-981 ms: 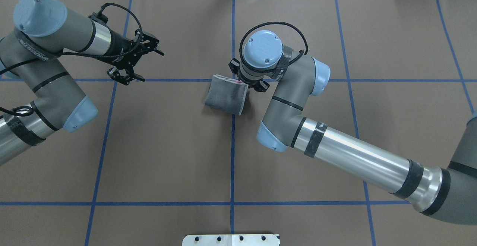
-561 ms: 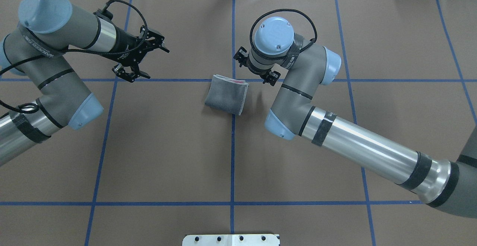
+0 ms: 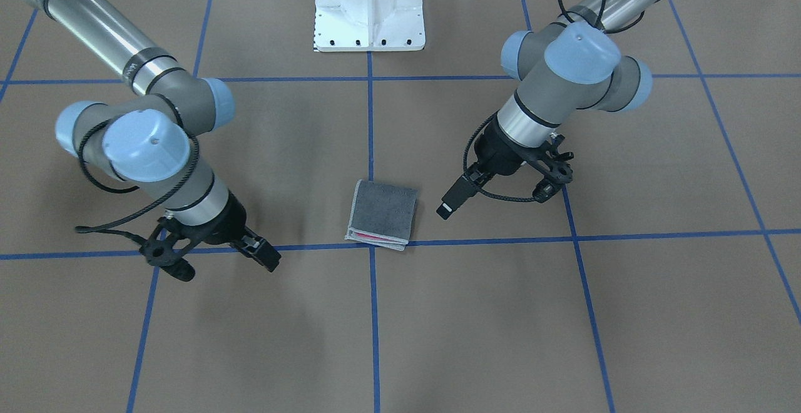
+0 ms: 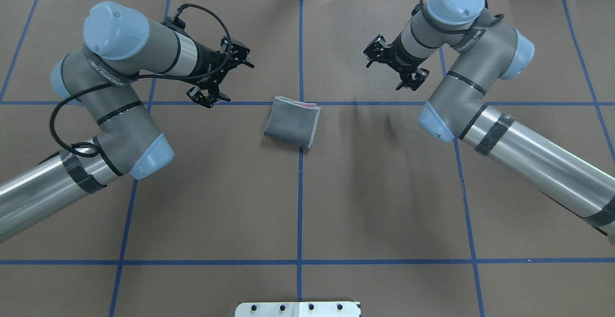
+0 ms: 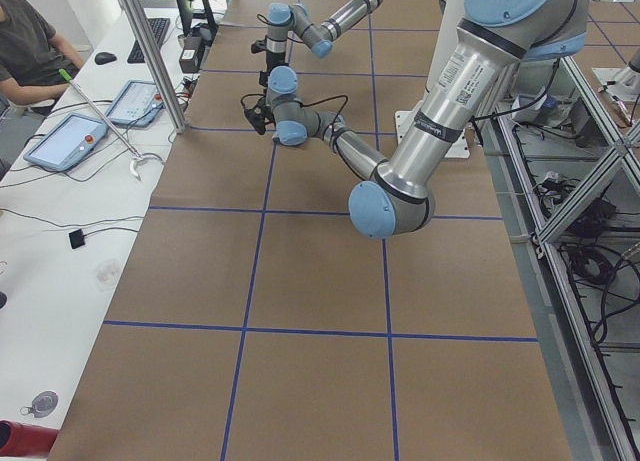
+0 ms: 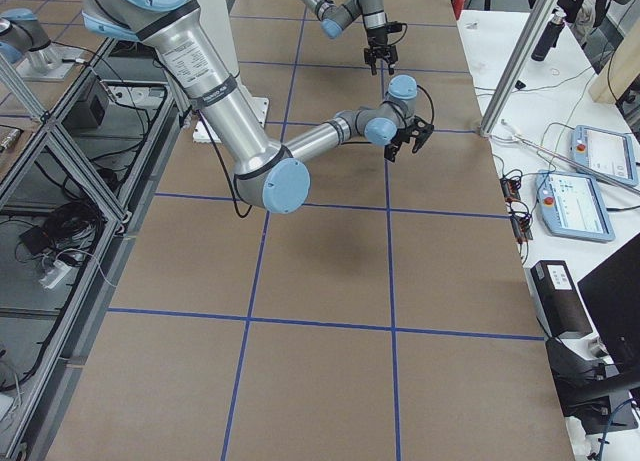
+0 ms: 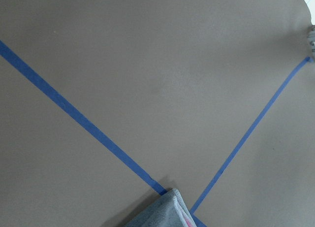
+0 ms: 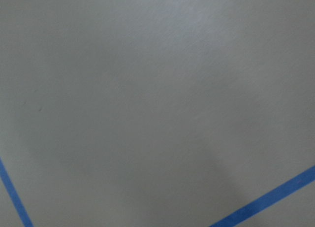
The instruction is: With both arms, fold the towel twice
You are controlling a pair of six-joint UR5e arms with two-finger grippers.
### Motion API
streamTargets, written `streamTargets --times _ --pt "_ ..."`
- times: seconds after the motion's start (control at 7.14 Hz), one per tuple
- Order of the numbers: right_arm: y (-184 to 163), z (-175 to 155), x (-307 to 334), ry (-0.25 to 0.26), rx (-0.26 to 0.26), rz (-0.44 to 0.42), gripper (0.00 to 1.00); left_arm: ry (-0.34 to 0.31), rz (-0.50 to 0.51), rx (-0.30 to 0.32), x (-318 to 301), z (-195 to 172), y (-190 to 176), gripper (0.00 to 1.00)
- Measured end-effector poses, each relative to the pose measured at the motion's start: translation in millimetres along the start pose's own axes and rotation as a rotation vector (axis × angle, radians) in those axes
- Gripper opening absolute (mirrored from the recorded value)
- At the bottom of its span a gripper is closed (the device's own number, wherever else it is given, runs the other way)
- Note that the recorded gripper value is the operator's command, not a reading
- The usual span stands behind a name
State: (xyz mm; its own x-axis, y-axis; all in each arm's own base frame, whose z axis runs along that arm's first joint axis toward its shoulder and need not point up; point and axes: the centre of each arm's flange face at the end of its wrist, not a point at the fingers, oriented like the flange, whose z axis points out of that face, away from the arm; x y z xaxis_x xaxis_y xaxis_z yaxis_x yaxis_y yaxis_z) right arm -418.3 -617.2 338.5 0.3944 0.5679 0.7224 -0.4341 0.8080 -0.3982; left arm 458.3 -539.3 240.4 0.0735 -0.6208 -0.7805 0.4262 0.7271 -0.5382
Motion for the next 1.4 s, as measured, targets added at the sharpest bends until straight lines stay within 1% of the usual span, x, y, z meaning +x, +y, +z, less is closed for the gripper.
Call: streamTargets --times 0.28,0.42,0.56,1.4 --pt "-33 -26 31 -0.011 -0.024 0.026 1.00 0.015 0.020 0.036 6 48 54 1.00" --pt "-41 -31 37 -0.012 -0.028 0.026 1.00 0.014 0.029 0.045 5 64 72 1.00" --pt "-44 -33 40 -0.012 -0.030 0.026 1.00 0.010 0.035 0.048 2 72 80 1.00" --pt "-46 -33 41 -0.009 -0.024 0.022 1.00 -0.042 0.034 0.074 -15 98 71 1.00"
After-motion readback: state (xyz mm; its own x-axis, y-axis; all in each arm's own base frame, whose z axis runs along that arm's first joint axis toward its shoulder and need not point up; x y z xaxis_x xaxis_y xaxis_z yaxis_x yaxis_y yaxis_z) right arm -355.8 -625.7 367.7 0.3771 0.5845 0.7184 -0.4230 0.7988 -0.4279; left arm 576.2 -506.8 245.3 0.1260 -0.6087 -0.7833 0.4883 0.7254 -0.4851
